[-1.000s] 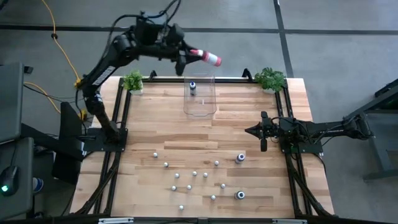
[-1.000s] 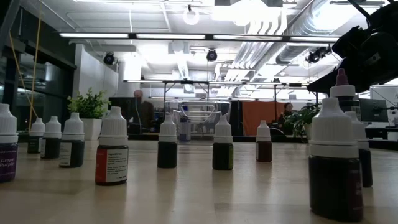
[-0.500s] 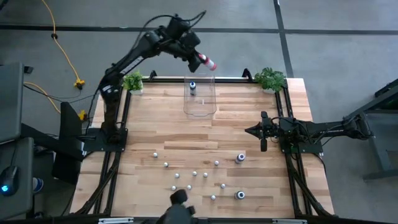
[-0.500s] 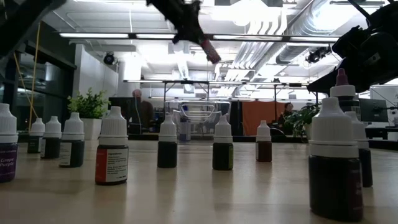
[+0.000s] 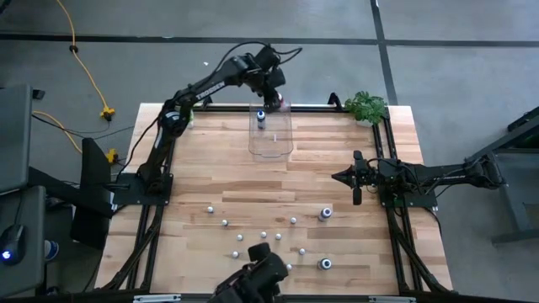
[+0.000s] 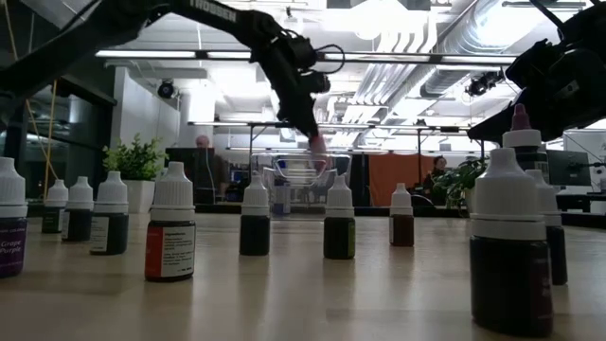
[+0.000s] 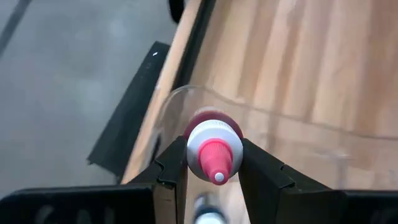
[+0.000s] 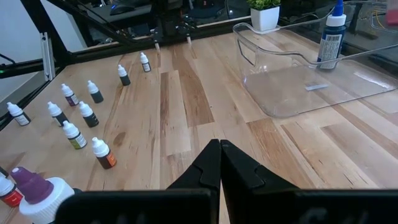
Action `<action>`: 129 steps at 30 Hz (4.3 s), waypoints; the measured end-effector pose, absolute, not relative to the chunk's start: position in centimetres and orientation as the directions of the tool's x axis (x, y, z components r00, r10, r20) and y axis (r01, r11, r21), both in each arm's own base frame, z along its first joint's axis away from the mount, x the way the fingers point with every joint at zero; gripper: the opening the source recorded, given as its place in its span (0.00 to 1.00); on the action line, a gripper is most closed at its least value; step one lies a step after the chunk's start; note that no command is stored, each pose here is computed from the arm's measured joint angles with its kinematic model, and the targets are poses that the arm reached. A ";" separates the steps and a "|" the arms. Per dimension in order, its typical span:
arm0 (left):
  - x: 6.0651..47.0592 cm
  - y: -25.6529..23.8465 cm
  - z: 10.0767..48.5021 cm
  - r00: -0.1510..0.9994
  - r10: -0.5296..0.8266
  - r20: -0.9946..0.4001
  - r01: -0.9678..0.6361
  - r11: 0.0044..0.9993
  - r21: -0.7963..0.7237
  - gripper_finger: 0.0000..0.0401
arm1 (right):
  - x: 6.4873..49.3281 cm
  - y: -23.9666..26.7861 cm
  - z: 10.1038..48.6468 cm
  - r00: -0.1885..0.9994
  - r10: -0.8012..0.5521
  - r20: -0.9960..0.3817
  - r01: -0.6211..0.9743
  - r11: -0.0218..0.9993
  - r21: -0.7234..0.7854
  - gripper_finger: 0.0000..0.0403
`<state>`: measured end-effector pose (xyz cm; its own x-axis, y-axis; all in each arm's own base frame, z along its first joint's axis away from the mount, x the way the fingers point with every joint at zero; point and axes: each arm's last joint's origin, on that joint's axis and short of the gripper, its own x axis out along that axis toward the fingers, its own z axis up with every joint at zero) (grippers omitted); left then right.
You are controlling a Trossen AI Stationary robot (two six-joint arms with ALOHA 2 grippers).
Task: Pick & Place food coloring
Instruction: Put the large red food coloring into the transparent bin, then put the small black food coloring into the transparent bin
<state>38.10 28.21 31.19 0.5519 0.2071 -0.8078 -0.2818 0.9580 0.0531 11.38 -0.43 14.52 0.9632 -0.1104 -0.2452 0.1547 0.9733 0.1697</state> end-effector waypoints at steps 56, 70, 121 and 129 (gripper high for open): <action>39.1 28.1 24.4 0.307 0.119 -0.944 -0.210 0.976 0.055 0.28 | 11.4 -0.4 14.5 0.963 -0.110 -0.245 0.154 0.973 0.170 0.00; 38.9 27.9 24.3 0.288 0.093 -0.953 -0.178 0.983 0.042 0.49 | 11.4 -0.4 14.5 0.963 -0.110 -0.245 0.154 0.973 0.170 0.00; 30.8 12.3 43.7 0.520 -0.095 -0.849 -0.096 0.981 -0.169 0.53 | 11.4 -0.4 14.5 0.963 -0.110 -0.244 0.154 0.973 0.170 0.00; 32.8 5.7 43.5 0.476 -0.112 -0.872 -0.030 0.989 -0.143 0.53 | 11.4 -0.4 14.5 0.963 -0.110 -0.244 0.155 0.973 0.170 0.00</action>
<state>32.80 5.73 43.52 0.4764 -0.1118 -0.8721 -0.0298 0.9893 -0.1430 11.38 -0.43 14.54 0.9635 -0.1104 -0.2441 0.1545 0.9733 0.1698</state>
